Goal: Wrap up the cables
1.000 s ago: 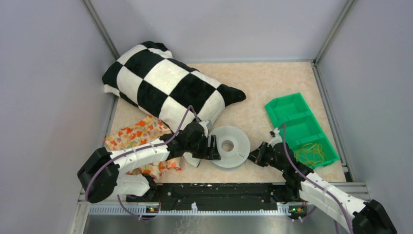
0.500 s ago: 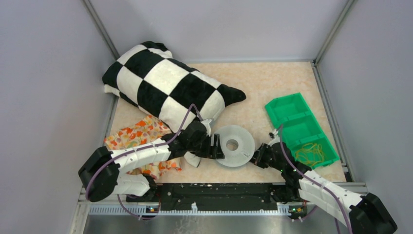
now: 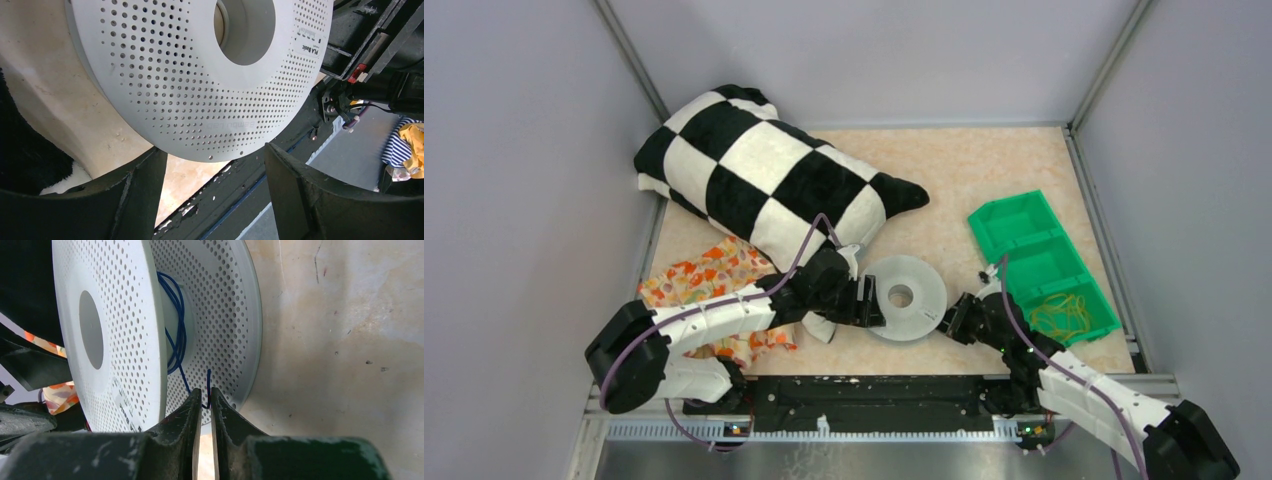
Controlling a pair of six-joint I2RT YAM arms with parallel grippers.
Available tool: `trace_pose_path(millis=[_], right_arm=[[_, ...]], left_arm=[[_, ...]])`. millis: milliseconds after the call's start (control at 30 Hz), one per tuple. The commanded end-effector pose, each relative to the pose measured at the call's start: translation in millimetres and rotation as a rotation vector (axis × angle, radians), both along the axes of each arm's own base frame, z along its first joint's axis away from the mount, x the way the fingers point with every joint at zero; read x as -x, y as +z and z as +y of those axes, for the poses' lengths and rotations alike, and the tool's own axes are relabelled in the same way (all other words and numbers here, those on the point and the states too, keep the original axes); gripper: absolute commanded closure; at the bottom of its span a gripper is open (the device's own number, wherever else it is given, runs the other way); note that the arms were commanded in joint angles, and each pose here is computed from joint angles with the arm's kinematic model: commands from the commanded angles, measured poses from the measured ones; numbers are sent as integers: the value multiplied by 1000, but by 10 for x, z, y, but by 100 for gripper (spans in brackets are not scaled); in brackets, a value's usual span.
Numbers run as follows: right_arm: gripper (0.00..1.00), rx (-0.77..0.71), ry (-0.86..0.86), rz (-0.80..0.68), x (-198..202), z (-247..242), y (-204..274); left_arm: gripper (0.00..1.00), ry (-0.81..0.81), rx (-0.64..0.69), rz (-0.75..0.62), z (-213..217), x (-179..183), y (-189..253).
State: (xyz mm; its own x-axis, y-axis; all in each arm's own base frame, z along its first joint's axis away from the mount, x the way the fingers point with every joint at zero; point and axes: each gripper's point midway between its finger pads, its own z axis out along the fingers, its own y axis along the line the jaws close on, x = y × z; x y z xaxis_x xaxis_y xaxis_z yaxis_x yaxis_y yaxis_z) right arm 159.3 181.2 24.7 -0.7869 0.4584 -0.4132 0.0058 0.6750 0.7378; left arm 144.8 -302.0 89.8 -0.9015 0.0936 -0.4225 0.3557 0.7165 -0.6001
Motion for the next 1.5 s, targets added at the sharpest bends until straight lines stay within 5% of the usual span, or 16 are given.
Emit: trace_pose_path(millis=[0, 533, 767, 1467], right_arm=[[87, -14, -3, -10, -1, 12, 6], [78, -22, -41, -20, 17, -63, 152], [67, -14, -38, -17, 35, -78, 147], [61, 78, -94, -70, -18, -280, 462]], left_arm=[[23, -28, 73, -72, -170, -95, 224], [23, -30, 87, -114, -131, -100, 325], [23, -35, 91, -109, -149, -97, 311], [23, -50, 115, -129, -190, -108, 358]])
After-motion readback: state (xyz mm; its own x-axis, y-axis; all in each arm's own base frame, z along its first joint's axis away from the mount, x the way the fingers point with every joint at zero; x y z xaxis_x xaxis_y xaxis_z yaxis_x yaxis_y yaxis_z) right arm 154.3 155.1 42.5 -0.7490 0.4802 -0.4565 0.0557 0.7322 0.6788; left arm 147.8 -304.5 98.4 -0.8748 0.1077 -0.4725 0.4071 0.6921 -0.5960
